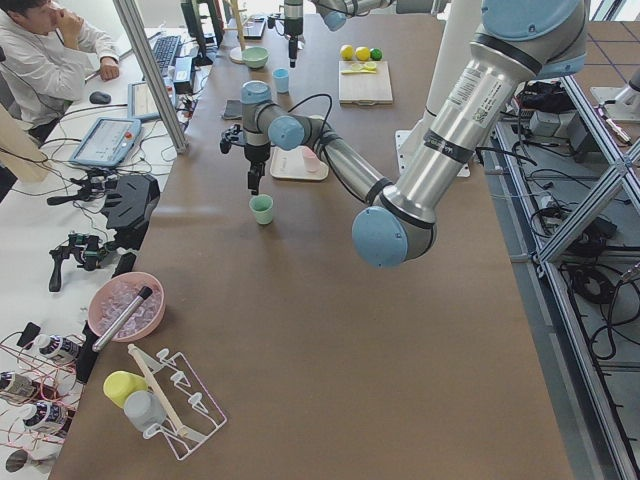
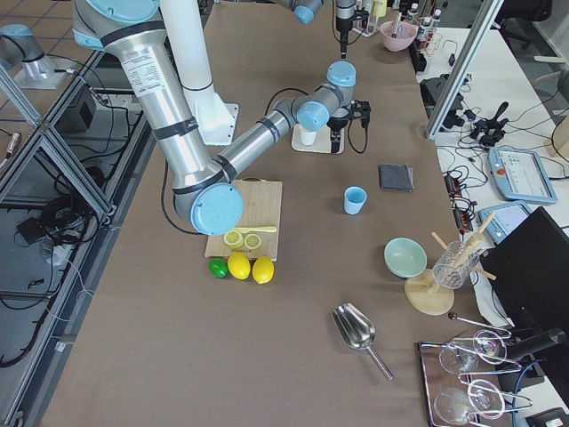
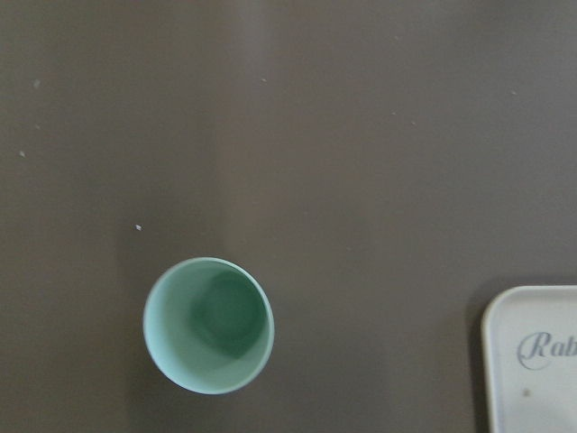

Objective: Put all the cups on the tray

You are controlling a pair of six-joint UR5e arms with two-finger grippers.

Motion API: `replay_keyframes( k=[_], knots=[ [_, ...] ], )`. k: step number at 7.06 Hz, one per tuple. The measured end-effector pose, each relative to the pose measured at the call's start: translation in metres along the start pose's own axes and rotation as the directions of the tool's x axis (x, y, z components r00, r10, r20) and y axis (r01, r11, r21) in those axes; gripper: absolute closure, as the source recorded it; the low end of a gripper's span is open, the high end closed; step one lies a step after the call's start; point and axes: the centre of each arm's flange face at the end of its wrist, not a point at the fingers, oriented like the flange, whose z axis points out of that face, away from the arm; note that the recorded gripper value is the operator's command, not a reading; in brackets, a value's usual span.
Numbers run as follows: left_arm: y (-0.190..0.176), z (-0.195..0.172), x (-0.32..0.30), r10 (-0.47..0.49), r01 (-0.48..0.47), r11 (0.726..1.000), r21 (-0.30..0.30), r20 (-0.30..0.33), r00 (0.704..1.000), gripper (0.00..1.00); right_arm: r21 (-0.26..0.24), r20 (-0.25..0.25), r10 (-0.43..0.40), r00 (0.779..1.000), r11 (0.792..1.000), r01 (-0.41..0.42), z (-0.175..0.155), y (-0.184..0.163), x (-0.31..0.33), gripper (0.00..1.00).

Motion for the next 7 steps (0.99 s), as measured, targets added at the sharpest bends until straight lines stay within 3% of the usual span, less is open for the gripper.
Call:
replay_keyframes(
  k=[2, 3, 4, 5, 7],
  knots=[
    [-0.008, 0.046, -0.027, 0.002, -0.002, 1.000, 0.000, 0.002, 1.000, 0.10, -0.014, -0.050, -0.009, 0.999, 1.000, 0.008, 0.002, -0.024, 0.045, 0.00],
    [-0.010, 0.062, -0.033, 0.001, -0.001, 1.000, -0.004, 0.003, 1.000, 0.32, -0.020, -0.063, -0.019, 0.998, 1.000, 0.018, 0.001, -0.035, 0.067, 0.00],
    [-0.008, 0.073, -0.035, 0.001, -0.001, 1.000, -0.009, 0.002, 1.000, 0.69, -0.026, -0.071, -0.029, 0.997, 0.999, 0.028, -0.002, -0.046, 0.090, 0.00],
    [-0.005, 0.079, -0.031, 0.004, -0.005, 1.000, -0.013, -0.002, 1.000, 1.00, -0.029, -0.071, -0.039, 0.997, 0.999, 0.037, -0.008, -0.055, 0.111, 0.00],
    [0.004, 0.089, -0.021, 0.004, -0.004, 1.000, -0.027, -0.008, 1.000, 1.00, -0.038, -0.068, -0.049, 0.996, 0.998, 0.047, -0.014, -0.064, 0.136, 0.00]
  ],
)
